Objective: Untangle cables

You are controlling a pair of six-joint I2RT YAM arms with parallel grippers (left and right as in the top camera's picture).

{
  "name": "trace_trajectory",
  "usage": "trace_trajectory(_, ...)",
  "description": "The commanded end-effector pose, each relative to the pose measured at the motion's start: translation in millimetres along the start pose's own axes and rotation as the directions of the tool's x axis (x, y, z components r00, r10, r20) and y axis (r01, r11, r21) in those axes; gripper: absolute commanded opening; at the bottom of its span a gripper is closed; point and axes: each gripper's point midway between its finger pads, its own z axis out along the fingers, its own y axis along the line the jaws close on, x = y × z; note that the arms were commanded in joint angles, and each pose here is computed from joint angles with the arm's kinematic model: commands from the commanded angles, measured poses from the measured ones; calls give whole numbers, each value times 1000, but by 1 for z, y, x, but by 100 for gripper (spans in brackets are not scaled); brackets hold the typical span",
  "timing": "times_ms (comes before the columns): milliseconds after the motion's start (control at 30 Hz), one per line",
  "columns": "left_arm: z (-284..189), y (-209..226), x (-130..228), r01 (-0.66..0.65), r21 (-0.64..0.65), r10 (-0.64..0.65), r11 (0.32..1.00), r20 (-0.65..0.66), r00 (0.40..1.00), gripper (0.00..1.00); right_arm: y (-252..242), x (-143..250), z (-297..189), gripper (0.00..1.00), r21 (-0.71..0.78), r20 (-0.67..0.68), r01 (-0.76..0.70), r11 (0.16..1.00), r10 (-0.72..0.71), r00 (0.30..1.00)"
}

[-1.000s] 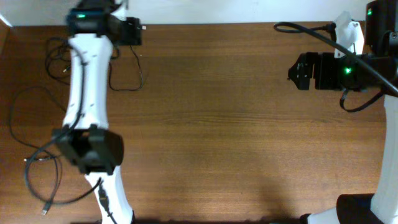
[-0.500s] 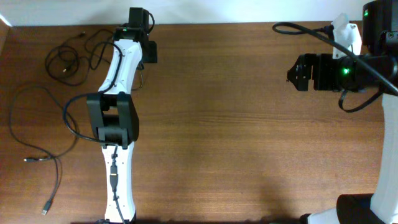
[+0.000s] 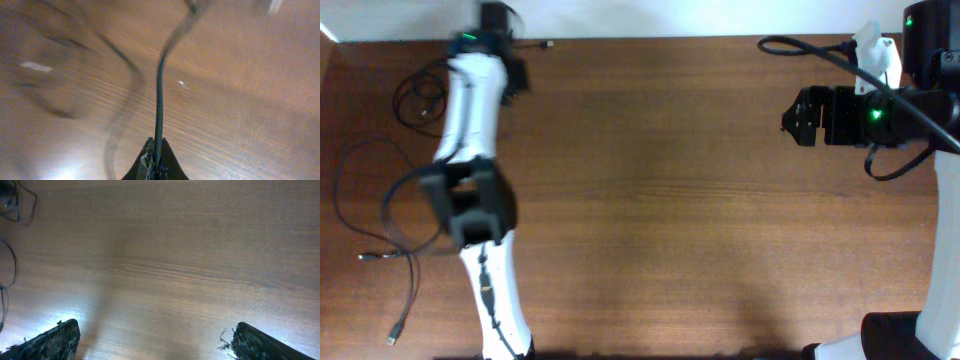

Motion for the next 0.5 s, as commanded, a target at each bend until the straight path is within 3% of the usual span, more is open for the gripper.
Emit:
trace_trajectory(0,-212,124,-72,217,2,-196,976,439,877,0,1,3,-4,99,6,5,16,1000,-16,1000)
trace_trajectory(33,-269,180,-75,315,-4,-259,949,559,788,0,1,3,-4,99,6,4,16,1000,-16,1000)
trace_trajectory(167,-328,282,-60,493,-52,-324,869,693,644,0,1,2,-2,99,5,-2,14,1000,-14,1000)
trace_trajectory(300,-327,360,-31,616,-127,-368,777,702,610,0,1,2,2,99,-1,-13,11,1000,-11,1000)
trace_trajectory(467,-300,397,-13,654,-184,-398,734,663,633,0,0,1,8,99,-4,-27,4,1000,-4,1000)
